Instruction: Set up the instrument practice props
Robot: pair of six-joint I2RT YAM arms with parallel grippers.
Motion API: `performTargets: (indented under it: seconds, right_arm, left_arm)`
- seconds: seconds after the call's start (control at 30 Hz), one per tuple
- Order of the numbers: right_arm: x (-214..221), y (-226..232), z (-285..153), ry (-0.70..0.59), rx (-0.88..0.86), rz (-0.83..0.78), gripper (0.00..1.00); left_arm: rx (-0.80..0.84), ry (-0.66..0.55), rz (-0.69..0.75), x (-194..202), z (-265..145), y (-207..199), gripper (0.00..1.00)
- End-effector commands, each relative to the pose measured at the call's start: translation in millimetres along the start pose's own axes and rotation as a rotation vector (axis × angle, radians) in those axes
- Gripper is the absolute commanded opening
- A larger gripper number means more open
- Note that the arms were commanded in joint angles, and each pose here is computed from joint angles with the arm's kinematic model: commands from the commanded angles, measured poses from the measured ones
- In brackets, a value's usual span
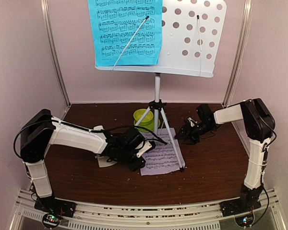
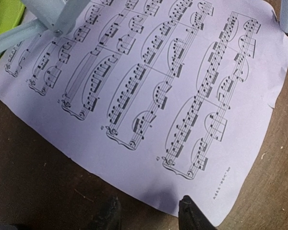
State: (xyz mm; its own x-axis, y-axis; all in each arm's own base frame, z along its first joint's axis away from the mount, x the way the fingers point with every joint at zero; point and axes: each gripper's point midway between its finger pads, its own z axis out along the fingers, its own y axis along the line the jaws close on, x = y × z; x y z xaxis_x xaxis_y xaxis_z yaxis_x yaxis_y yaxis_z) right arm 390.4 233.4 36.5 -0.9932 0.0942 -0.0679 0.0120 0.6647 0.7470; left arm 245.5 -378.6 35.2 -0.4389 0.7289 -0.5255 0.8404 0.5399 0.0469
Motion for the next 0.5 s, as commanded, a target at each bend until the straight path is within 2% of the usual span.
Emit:
performTargets:
  seconds: [0.0, 0.17, 0.47]
  right_arm:
    - [28.3, -31.7, 32.9, 0.105, 0.087, 0.054, 0.56]
    - [31.2, -30.6, 43.2, 0.103, 0.024, 0.097, 0.56]
    - [27.7, 0.3, 44.0, 0.085, -0.119, 0.096, 0.55]
  left_arm:
    - [0.056, -0.008, 0.022, 3.7, 15.4, -4.5, 0.41]
    - [0.098, -0.013, 0.027, 8.1, 23.1, -4.5, 0.38]
    - [0.143, -0.020, 0.053, 4.4, 31.7, -0.1, 0.34]
